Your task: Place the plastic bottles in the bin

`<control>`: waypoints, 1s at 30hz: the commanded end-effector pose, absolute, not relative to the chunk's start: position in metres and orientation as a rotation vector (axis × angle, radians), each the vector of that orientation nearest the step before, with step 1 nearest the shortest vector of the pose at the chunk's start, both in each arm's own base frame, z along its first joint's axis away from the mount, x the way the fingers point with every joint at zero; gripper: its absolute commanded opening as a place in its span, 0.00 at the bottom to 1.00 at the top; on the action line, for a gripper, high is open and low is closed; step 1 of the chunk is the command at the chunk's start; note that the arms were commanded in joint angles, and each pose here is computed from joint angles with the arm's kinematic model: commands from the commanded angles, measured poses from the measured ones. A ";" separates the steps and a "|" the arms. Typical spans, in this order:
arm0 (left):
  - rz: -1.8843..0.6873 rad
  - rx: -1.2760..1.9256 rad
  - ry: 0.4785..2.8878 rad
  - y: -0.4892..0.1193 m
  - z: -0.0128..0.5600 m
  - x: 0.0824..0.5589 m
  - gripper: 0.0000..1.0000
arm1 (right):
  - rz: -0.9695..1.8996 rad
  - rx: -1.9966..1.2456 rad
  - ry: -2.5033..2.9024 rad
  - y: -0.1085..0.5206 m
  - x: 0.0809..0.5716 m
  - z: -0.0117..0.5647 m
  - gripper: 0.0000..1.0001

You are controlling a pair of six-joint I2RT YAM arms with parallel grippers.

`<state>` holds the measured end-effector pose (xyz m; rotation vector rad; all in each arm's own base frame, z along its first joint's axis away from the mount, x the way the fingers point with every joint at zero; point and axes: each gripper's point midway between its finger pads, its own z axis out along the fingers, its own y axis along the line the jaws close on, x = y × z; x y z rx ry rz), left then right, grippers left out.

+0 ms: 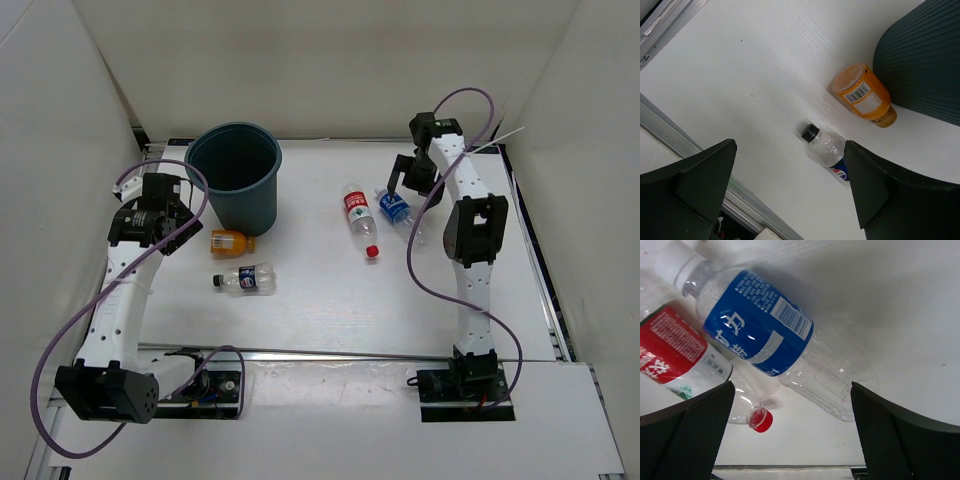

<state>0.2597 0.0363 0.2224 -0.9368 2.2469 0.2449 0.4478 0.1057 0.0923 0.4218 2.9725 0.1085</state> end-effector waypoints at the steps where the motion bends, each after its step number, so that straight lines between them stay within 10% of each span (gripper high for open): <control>1: 0.239 -0.921 2.248 0.035 0.230 0.262 1.00 | 0.133 0.401 2.935 0.104 0.458 0.103 1.00; 30: 0.290 -0.967 2.276 0.044 0.224 0.254 1.00 | 0.074 0.454 3.166 0.103 0.420 0.028 1.00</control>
